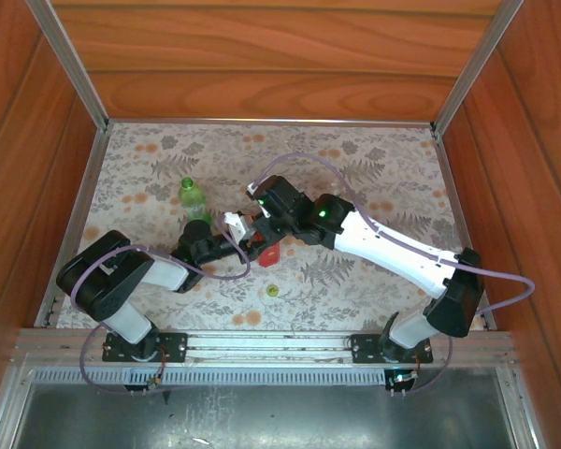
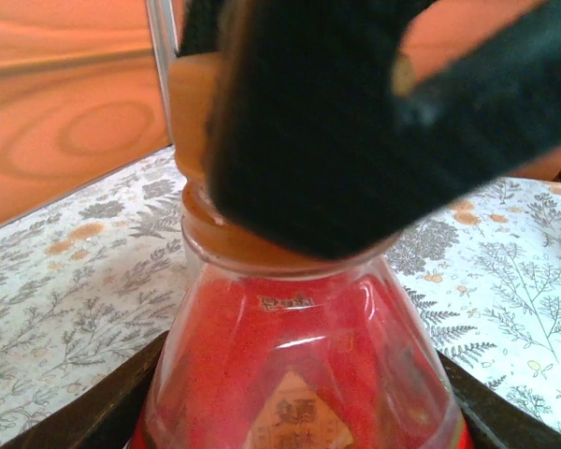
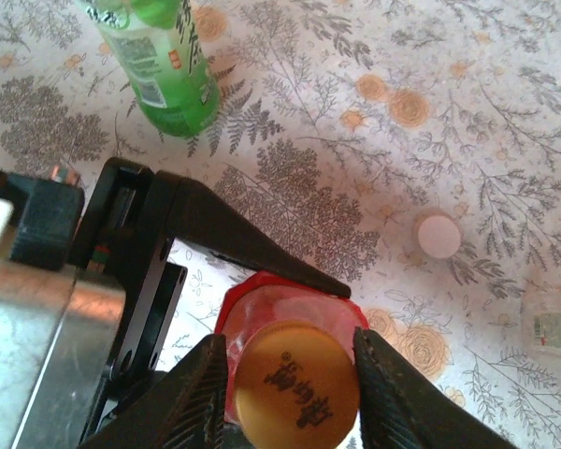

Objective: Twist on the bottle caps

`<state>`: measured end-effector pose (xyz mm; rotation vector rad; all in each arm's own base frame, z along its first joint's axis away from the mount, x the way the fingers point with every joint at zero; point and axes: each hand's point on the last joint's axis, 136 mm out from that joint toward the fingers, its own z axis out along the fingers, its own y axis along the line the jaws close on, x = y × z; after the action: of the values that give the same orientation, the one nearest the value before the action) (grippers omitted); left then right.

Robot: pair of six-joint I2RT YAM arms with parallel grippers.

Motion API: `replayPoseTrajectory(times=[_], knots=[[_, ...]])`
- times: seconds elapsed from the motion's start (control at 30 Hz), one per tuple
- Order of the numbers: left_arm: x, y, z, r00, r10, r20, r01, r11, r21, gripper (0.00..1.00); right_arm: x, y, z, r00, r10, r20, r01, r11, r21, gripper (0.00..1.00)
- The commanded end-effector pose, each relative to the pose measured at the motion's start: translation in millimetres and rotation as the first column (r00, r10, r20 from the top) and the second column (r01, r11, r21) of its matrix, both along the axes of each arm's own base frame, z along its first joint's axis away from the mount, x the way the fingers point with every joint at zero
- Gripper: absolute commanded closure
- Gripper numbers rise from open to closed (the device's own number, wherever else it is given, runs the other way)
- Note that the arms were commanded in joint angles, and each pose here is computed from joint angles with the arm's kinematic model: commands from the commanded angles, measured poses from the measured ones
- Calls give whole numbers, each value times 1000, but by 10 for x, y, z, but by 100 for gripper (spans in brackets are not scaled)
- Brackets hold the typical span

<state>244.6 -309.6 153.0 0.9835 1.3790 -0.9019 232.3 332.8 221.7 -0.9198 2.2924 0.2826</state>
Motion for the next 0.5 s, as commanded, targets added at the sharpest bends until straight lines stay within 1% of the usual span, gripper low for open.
replayPoseTrajectory(times=[0.0, 0.2, 0.27, 0.37, 0.43, 0.47], knots=[[-1, -14, -119, 999, -10, -50, 11, 1000, 24, 41, -71, 13, 95, 1000, 10, -5, -10, 999, 48, 55], [-7, -14, -116, 999, -13, -49, 14, 1000, 24, 41, -45, 21, 344, 998, 6, 64, -15, 991, 136, 37], [-11, -14, -121, 999, -13, -48, 15, 1000, 26, 41, -33, 0, 388, 997, -5, 82, -9, 987, 163, 34], [-13, -18, -120, 999, -16, -47, 17, 1000, 26, 41, -26, -40, 393, 998, -13, 67, 0, 980, 199, 35], [-16, -19, -119, 999, -18, -46, 20, 999, 26, 41, -6, -73, 363, 999, -27, 40, 18, 976, 218, 40], [-15, -21, -120, 999, -19, -47, 21, 999, 26, 41, 11, -87, 329, 999, -31, 25, 25, 975, 219, 44]])
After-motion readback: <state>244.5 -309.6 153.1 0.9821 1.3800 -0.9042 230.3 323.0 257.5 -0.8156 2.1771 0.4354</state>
